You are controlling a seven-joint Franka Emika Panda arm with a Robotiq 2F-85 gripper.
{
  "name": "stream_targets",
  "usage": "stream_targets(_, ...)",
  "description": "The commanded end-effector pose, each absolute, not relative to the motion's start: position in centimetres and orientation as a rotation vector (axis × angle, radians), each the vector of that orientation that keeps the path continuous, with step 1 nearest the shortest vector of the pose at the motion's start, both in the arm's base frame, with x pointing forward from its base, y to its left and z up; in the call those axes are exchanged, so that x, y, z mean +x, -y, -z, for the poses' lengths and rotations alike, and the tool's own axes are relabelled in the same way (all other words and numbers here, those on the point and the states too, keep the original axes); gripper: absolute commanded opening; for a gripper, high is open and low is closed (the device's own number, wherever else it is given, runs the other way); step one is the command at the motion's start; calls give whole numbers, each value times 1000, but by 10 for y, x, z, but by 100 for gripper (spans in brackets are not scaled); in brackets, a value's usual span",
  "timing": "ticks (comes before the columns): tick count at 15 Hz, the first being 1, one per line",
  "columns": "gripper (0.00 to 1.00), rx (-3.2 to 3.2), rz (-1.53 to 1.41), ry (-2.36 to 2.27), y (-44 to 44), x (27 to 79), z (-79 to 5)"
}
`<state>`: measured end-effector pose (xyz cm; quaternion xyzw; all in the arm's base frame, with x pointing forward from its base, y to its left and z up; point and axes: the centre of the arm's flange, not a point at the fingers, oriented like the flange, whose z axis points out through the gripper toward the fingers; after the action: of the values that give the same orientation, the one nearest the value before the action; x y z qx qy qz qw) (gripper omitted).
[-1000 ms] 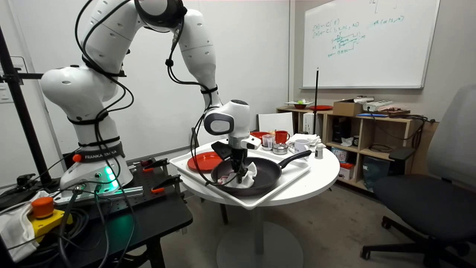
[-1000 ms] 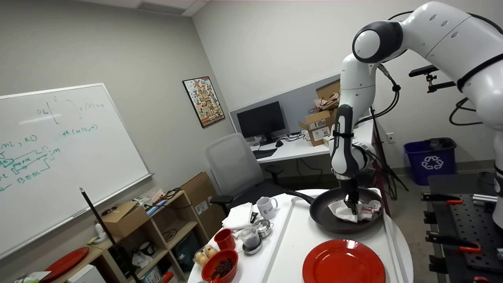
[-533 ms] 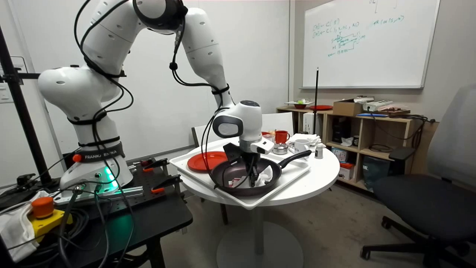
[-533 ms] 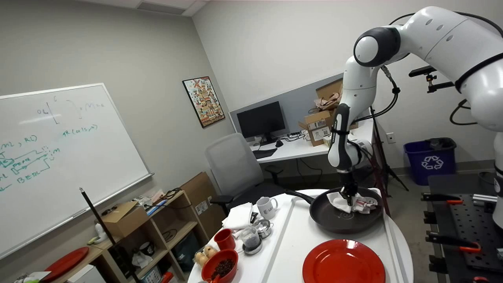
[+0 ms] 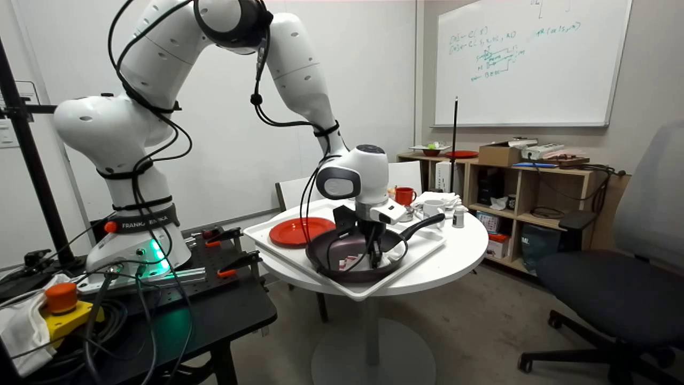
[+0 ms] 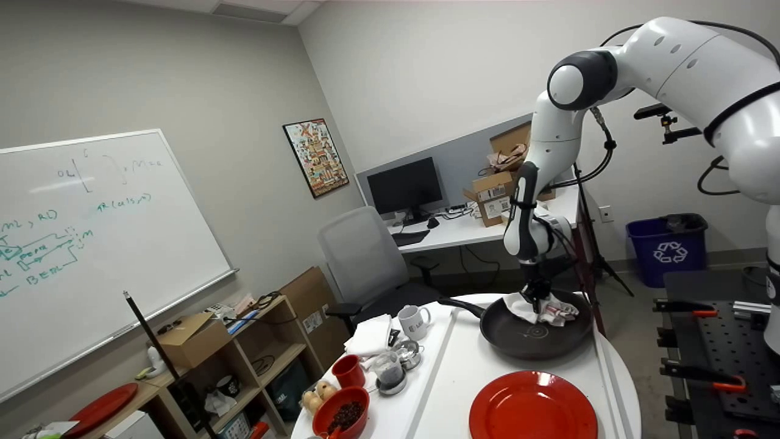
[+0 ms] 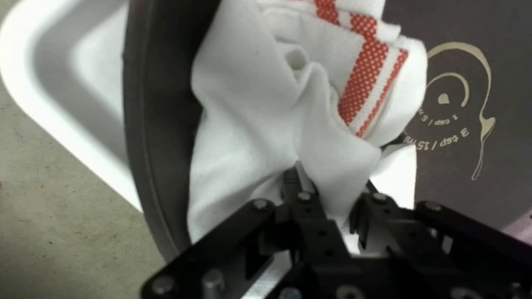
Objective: Use the towel to wipe the pan.
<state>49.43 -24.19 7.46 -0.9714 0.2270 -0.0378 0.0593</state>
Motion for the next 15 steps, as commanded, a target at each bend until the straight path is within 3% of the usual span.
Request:
stream_targets(1,5,-2918,70,-734,240,524,-51)
stream_targets(15,5,-2927,68,-648,202,578,-52)
